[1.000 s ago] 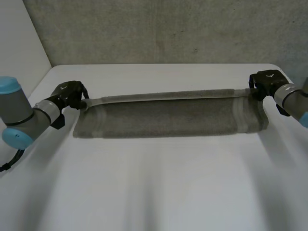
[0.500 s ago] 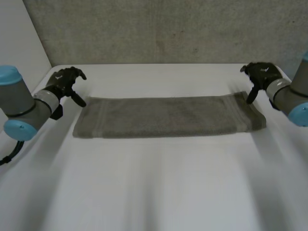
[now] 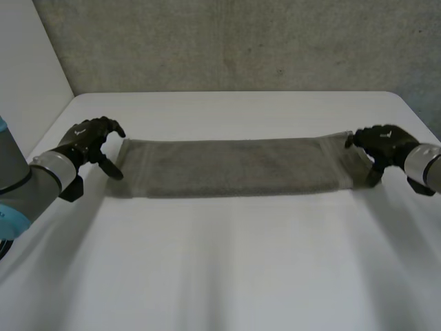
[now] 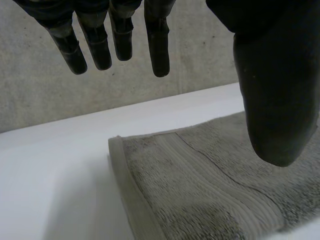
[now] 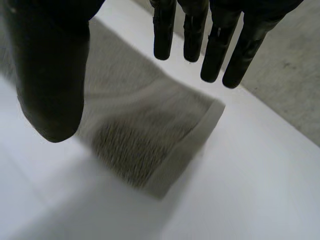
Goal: Fold the towel.
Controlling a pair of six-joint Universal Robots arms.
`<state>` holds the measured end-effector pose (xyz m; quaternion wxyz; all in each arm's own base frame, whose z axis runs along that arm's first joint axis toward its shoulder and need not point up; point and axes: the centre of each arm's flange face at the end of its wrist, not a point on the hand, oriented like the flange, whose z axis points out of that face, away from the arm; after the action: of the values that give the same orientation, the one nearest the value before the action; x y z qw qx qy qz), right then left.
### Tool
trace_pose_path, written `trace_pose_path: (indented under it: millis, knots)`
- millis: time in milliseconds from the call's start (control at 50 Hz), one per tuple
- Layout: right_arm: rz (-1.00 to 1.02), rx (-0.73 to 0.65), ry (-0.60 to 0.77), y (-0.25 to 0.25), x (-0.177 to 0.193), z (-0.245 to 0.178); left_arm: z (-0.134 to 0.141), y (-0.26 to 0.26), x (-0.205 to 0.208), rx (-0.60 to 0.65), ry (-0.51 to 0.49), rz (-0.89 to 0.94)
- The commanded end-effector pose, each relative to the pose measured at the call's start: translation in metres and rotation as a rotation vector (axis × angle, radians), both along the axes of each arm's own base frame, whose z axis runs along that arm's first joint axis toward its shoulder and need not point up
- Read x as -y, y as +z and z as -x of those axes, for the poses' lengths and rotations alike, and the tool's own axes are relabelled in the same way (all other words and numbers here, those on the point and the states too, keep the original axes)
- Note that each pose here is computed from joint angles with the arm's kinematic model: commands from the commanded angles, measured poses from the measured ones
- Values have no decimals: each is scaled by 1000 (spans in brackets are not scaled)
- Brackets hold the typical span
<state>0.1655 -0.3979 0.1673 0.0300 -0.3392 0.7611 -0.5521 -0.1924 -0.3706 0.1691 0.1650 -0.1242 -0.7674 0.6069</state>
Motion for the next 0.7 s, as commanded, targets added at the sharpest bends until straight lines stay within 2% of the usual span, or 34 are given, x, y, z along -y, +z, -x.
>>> trace_pose_path:
  millis: [20,240,420,580,620,700]
  knots:
    - [51,-28,-10,-31,9,8,0,-5,-5,-1,-2,10]
    - [42,-30,-5,-58,17,7,1,-7,-8,-2,-3,1]
    - [57,-39,-20,-54,21,15,1,-7,-8,-2,-3,1]
    - [140,-72,-144,-27,45,68,1,-7,-8,-2,-3,1]
    - [195,-122,-194,-13,58,96,1,-7,-8,-2,-5,0]
    - [241,-175,-203,4,66,105,1,-7,-8,-2,-3,0]
